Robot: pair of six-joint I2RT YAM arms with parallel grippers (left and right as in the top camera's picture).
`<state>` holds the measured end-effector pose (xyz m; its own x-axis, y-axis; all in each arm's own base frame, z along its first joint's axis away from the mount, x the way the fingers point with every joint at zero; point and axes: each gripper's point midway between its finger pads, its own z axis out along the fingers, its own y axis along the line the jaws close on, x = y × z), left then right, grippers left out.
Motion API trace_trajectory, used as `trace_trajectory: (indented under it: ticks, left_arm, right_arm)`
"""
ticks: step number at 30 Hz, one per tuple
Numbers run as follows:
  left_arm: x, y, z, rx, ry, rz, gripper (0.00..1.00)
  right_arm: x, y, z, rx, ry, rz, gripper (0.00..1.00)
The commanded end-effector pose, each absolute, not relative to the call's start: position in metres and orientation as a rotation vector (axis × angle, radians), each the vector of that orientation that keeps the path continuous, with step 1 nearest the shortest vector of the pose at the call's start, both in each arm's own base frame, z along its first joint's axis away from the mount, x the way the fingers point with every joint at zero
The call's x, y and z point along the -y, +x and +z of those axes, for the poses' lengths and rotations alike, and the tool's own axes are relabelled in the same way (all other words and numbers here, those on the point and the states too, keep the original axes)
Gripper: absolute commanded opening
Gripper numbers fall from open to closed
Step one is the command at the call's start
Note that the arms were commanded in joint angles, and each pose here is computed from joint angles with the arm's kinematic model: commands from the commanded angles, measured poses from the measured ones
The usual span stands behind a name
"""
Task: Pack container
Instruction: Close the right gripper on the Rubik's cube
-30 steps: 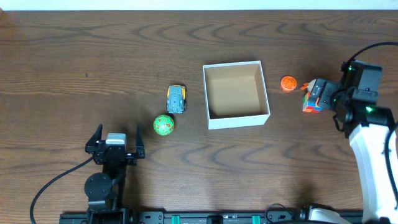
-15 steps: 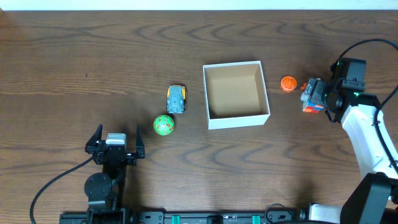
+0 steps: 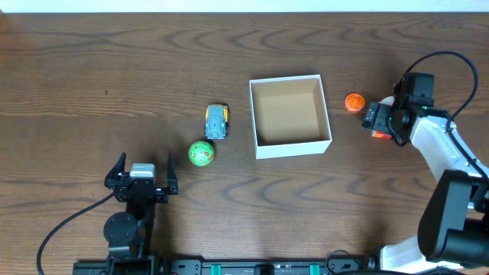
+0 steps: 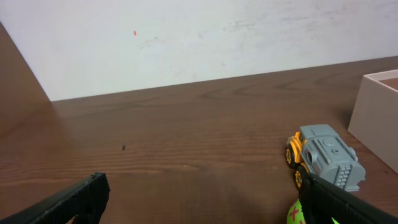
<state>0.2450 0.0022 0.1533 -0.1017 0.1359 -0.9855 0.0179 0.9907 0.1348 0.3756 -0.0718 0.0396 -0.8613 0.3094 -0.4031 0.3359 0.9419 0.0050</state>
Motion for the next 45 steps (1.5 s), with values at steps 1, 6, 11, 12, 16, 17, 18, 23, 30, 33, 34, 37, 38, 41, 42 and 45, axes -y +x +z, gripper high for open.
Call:
trace_trajectory:
  ticks: [1, 6, 11, 12, 16, 17, 18, 23, 30, 33, 34, 37, 38, 41, 42, 45]
  left_arm:
    - [-0.002, 0.244, 0.137, -1.721, 0.126, 0.096, 0.98]
    - [-0.002, 0.244, 0.137, -1.721, 0.126, 0.096, 0.98]
    - [-0.002, 0.244, 0.137, -1.721, 0.126, 0.096, 0.98]
    - [-0.002, 0.244, 0.137, -1.721, 0.126, 0.096, 0.98]
    - [-0.002, 0.244, 0.137, -1.721, 0.126, 0.096, 0.98]
    - [-0.002, 0.244, 0.137, -1.721, 0.126, 0.096, 0.98]
    - [-0.002, 0.244, 0.137, -1.721, 0.126, 0.096, 0.98]
    - [-0.002, 0.244, 0.137, -1.721, 0.126, 0.096, 0.98]
    - [-0.002, 0.244, 0.137, -1.721, 0.126, 0.096, 0.98]
    - [-0.002, 0.244, 0.137, -1.721, 0.126, 0.096, 0.98]
    - [-0.002, 0.244, 0.137, -1.721, 0.126, 0.096, 0.98]
    - [-0.002, 0.244, 0.137, -1.721, 0.126, 0.096, 0.98]
    - [-0.002, 0.244, 0.137, -1.721, 0.126, 0.096, 0.98]
    - [-0.002, 0.244, 0.137, -1.721, 0.126, 0.096, 0.98]
    - [-0.002, 0.244, 0.137, -1.721, 0.126, 0.096, 0.98]
    - [-0.002, 0.244, 0.137, -1.721, 0.126, 0.096, 0.98]
  right_arm:
    - [0.070, 0.383, 0.037, -2.687, 0.450, -0.078, 0.99]
    - [0.069, 0.387, 0.034, -2.680, 0.445, -0.058, 0.97]
    - [0.069, 0.388, 0.032, -2.680, 0.446, -0.062, 0.90]
    - [0.069, 0.388, 0.032, -2.680, 0.446, -0.064, 0.85]
    - [0.070, 0.388, 0.032, -2.680, 0.448, -0.070, 0.76]
    - [0.071, 0.388, 0.032, -2.680, 0.449, -0.075, 0.76]
    - [0.072, 0.387, 0.032, -2.680, 0.451, -0.085, 0.76]
    - [0.078, 0.384, 0.032, -2.686, 0.463, -0.138, 0.78]
    - [0.081, 0.382, 0.029, -2.689, 0.489, -0.155, 0.79]
    - [0.083, 0.381, 0.024, -2.699, 0.497, -0.172, 0.81]
    - [0.083, 0.381, 0.023, -2.703, 0.498, -0.173, 0.81]
    - [0.083, 0.380, 0.020, -2.710, 0.500, -0.171, 0.80]
    - [0.082, 0.380, 0.019, -2.712, 0.499, -0.169, 0.76]
    - [0.082, 0.381, 0.020, -2.708, 0.499, -0.168, 0.66]
    - [0.082, 0.381, 0.020, -2.706, 0.498, -0.168, 0.64]
    - [0.082, 0.382, 0.020, -2.703, 0.499, -0.167, 0.61]
